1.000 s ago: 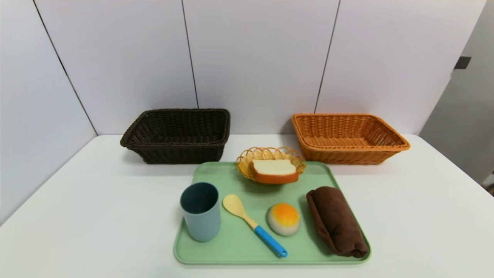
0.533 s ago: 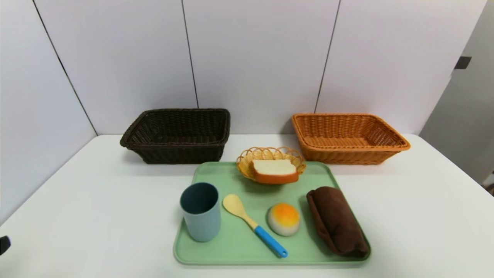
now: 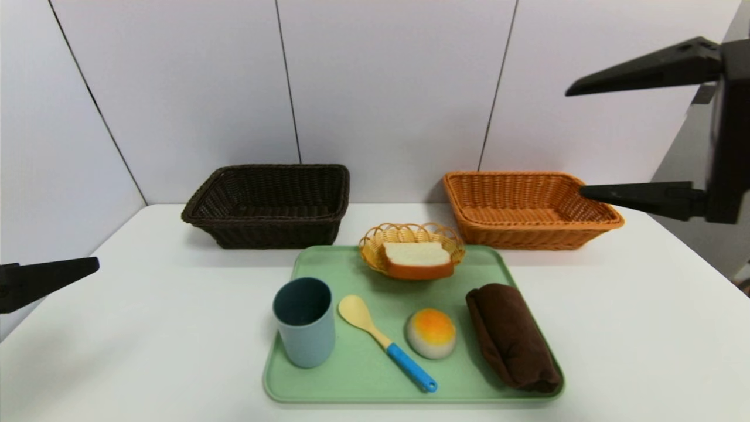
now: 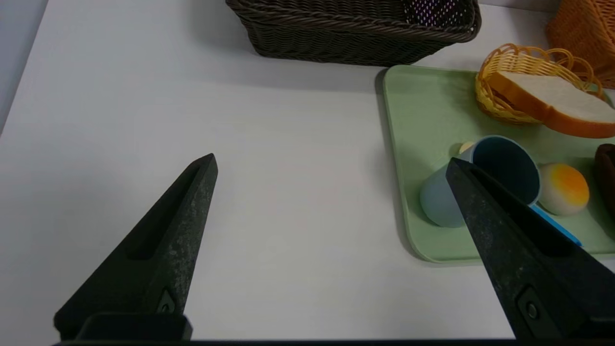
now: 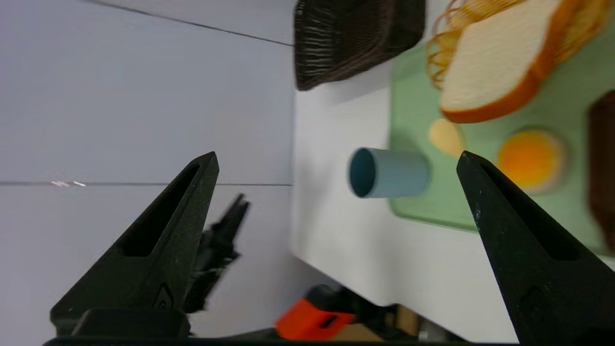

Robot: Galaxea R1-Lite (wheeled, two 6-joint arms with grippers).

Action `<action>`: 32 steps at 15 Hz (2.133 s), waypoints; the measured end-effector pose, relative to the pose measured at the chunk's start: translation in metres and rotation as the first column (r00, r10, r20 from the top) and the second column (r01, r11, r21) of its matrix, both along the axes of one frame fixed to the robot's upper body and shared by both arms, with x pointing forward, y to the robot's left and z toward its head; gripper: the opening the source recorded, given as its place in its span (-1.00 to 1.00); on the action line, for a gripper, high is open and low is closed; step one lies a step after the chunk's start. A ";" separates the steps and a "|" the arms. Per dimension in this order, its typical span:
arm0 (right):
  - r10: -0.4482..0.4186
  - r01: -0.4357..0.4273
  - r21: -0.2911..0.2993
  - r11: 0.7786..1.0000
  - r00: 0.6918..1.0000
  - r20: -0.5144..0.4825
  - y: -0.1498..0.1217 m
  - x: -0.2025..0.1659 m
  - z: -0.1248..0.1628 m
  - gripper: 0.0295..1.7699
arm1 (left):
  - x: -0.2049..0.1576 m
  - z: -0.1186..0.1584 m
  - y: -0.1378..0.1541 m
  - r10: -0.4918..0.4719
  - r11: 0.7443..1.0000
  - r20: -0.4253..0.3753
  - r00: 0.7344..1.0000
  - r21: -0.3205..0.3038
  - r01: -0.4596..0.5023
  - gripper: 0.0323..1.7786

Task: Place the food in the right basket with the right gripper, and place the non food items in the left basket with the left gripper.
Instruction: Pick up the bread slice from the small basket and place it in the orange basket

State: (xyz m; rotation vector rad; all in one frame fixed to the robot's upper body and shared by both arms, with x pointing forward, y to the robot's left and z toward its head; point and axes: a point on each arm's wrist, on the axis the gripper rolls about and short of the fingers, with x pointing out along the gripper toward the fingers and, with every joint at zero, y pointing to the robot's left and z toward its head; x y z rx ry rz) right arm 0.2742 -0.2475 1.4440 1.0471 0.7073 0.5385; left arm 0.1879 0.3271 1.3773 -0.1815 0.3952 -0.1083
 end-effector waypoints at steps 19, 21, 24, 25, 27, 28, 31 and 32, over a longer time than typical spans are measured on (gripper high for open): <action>-0.033 0.148 0.180 0.972 0.851 -0.524 0.039 0.060 -0.131 0.93 | 0.093 -0.009 -0.068 -0.068 0.997 -0.075 0.995 -0.034 0.066 0.90; -0.034 0.161 0.191 0.968 0.842 -0.538 0.039 0.060 -0.137 0.93 | 0.090 -0.011 -0.067 -0.069 0.997 -0.079 0.994 -0.034 0.067 0.90; -0.018 0.161 0.254 0.954 0.873 -0.487 0.041 0.063 -0.143 0.93 | 0.086 -0.010 -0.066 -0.070 0.997 -0.077 0.995 -0.050 0.066 0.90; -0.012 0.173 0.288 0.942 0.874 -0.486 0.042 0.065 -0.145 0.93 | 0.084 -0.010 -0.065 -0.071 0.996 -0.076 0.995 -0.054 0.067 0.90; -0.015 0.198 0.319 0.927 0.869 -0.495 0.044 0.070 -0.152 0.93 | 0.081 -0.010 -0.064 -0.071 0.996 -0.073 0.995 -0.055 0.067 0.90; -0.021 0.203 0.316 0.927 0.867 -0.498 0.047 0.073 -0.155 0.93 | 0.080 -0.010 -0.063 -0.071 0.996 -0.073 0.995 -0.055 0.068 0.90; -0.034 0.218 0.302 0.928 0.857 -0.514 0.056 0.078 -0.166 0.93 | 0.078 -0.012 -0.062 -0.072 0.996 -0.075 0.995 -0.055 0.068 0.90; -0.034 0.222 0.305 0.926 0.855 -0.518 0.058 0.079 -0.168 0.93 | 0.077 -0.012 -0.062 -0.072 0.996 -0.076 0.995 -0.055 0.068 0.90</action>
